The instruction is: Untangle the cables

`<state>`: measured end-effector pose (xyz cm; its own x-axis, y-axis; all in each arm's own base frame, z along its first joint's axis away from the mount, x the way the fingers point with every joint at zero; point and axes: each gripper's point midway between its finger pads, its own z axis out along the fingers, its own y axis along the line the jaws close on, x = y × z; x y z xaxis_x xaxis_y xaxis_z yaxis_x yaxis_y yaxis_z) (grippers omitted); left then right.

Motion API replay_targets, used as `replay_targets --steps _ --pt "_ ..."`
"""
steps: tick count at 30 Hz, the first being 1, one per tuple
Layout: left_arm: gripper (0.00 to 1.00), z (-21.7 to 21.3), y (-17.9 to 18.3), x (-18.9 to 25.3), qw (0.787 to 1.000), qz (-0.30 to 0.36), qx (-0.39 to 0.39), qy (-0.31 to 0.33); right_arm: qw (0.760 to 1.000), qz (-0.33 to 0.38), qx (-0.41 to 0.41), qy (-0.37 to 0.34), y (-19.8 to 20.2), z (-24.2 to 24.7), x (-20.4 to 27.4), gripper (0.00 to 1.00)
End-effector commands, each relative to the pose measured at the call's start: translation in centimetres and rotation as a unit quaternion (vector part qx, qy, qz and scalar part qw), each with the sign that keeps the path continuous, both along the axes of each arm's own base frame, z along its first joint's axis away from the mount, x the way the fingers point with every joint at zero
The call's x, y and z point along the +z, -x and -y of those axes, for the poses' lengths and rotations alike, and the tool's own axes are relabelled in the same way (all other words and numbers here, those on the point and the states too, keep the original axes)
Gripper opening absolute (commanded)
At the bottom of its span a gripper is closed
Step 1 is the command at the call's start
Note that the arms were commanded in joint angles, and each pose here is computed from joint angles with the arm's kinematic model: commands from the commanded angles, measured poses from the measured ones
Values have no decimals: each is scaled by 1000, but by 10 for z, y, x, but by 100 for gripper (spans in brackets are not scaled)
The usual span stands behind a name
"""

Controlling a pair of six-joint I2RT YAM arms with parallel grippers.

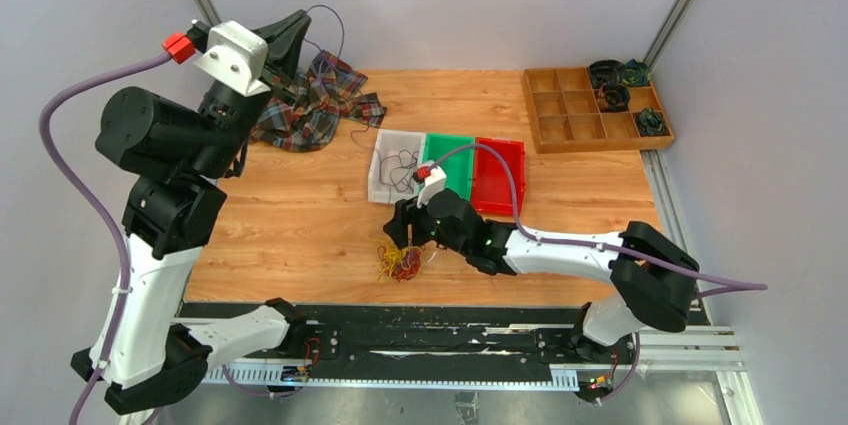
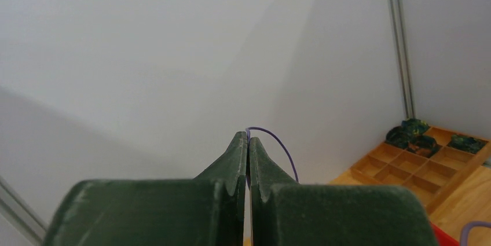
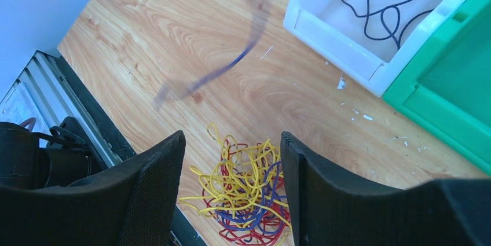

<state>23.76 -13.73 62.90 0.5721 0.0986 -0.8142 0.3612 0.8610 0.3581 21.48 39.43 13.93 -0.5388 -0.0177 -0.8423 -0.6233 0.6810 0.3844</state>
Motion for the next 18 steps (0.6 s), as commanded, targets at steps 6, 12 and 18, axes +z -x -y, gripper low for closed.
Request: replay_targets --steps 6,12,18 --pt "0 29 -18 -33 997 -55 -44 -1 997 42 -60 -6 -31 34 30 60" --pt "0 44 -44 -54 996 -77 -40 -11 993 40 -113 20 -54 81 12 60" --pt "0 52 -69 -75 996 -81 -17 -44 988 29 -148 20 -59 116 -4 59"
